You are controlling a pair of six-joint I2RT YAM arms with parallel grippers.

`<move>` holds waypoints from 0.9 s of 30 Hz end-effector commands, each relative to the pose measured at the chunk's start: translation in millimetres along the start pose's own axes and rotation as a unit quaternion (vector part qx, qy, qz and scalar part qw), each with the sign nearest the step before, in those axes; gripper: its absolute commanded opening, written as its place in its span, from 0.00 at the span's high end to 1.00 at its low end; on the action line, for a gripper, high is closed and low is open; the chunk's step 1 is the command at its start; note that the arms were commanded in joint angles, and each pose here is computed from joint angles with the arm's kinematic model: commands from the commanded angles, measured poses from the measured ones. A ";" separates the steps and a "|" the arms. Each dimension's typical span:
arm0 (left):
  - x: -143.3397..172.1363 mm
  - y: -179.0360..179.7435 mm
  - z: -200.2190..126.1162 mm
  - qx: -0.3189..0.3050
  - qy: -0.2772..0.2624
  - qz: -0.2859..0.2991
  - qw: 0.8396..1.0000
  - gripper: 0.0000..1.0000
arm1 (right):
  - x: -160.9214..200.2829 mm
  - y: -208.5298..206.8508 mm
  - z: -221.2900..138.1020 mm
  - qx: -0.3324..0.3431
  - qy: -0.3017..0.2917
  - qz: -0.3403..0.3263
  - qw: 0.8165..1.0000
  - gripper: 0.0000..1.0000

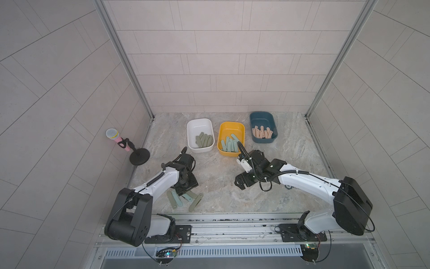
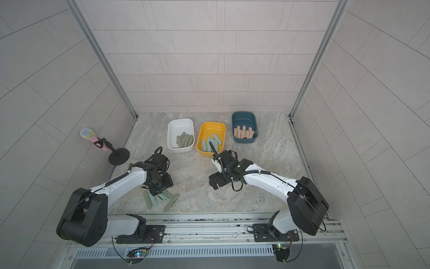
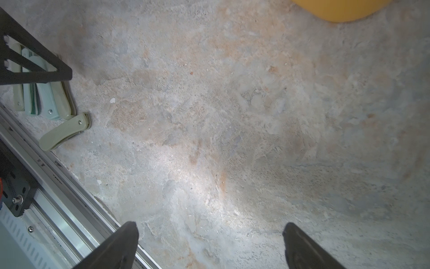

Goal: Place the fruit knives into the storage box by color
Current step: Pick up the fruit knife from the center of the board.

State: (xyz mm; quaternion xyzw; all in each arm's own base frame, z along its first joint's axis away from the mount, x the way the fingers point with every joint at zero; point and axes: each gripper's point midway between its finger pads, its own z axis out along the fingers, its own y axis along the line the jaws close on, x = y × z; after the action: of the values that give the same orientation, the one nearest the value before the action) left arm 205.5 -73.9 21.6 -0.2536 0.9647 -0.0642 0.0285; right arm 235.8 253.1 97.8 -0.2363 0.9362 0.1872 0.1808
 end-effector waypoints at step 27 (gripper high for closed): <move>-43.0 -32.8 -18.5 -0.028 -0.008 0.082 0.996 0.79 | -11.4 -9.8 -10.4 0.031 -0.012 -0.003 0.999 0.00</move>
State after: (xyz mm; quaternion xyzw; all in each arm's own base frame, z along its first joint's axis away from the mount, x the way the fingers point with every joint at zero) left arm 233.2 -80.6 22.5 -0.2134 0.9759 -0.0450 0.0062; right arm 241.2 246.7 98.9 -0.2291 0.9401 0.1687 0.1876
